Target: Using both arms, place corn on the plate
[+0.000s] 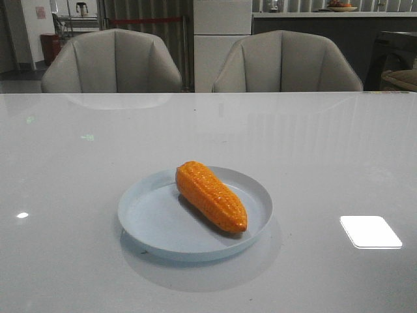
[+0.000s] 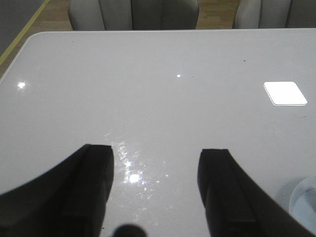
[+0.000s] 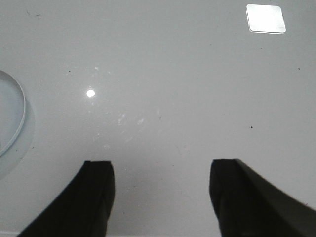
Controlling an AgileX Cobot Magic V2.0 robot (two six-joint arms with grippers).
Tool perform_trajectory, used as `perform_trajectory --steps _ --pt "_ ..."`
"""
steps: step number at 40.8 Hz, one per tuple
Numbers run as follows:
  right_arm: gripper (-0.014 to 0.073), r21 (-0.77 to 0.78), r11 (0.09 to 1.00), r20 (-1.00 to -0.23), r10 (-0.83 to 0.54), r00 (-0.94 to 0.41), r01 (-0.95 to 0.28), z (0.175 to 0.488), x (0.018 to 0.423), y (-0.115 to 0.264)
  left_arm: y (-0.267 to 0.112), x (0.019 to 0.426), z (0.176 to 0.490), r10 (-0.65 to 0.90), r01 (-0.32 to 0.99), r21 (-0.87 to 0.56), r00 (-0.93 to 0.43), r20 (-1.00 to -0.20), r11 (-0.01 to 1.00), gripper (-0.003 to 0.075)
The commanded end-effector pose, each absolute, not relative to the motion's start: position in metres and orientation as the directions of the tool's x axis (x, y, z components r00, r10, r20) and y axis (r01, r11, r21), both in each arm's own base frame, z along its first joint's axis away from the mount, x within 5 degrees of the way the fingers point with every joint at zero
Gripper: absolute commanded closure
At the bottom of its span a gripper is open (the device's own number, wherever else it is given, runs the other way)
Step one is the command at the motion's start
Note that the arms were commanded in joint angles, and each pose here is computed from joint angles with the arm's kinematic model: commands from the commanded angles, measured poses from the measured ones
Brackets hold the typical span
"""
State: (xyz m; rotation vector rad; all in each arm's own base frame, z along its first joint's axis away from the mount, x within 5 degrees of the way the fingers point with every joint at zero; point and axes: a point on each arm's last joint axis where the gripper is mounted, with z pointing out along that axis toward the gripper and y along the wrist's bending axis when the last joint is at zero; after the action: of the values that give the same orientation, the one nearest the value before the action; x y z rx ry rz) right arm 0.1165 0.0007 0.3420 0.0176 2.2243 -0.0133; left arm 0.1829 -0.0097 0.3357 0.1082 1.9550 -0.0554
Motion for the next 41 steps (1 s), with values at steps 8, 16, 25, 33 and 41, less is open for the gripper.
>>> perform_trajectory --steps 8,16,25,33,41 --pt "0.0238 -0.016 1.0 -0.854 -0.003 -0.521 0.022 0.3564 0.1192 -0.0007 -0.0093 0.1833 0.3531 0.039 0.088 0.015 -0.272 -0.962 0.996 0.0288" --pt "0.055 -0.016 1.0 -0.854 -0.003 -0.521 0.022 0.3564 0.1192 -0.0007 -0.0093 0.1833 0.3531 0.039 0.088 0.015 -0.272 -0.962 0.996 0.0288" --pt "0.0526 -0.017 1.0 -0.85 -0.003 -0.526 0.022 0.3559 0.1189 -0.0007 -0.0093 0.1833 0.3531 0.039 0.088 0.015 -0.272 -0.962 0.996 0.0288" --pt "0.0526 -0.017 1.0 -0.849 -0.002 -0.528 0.022 0.3557 0.1188 -0.0008 -0.0093 0.1833 0.3531 0.039 0.088 0.015 -0.272 -0.962 0.996 0.0288" --pt "0.0526 -0.017 1.0 -0.849 -0.002 -0.528 0.022 0.3557 0.1188 -0.0008 -0.0093 0.1833 0.3531 0.039 0.088 0.015 -0.272 -0.962 0.996 0.0288"
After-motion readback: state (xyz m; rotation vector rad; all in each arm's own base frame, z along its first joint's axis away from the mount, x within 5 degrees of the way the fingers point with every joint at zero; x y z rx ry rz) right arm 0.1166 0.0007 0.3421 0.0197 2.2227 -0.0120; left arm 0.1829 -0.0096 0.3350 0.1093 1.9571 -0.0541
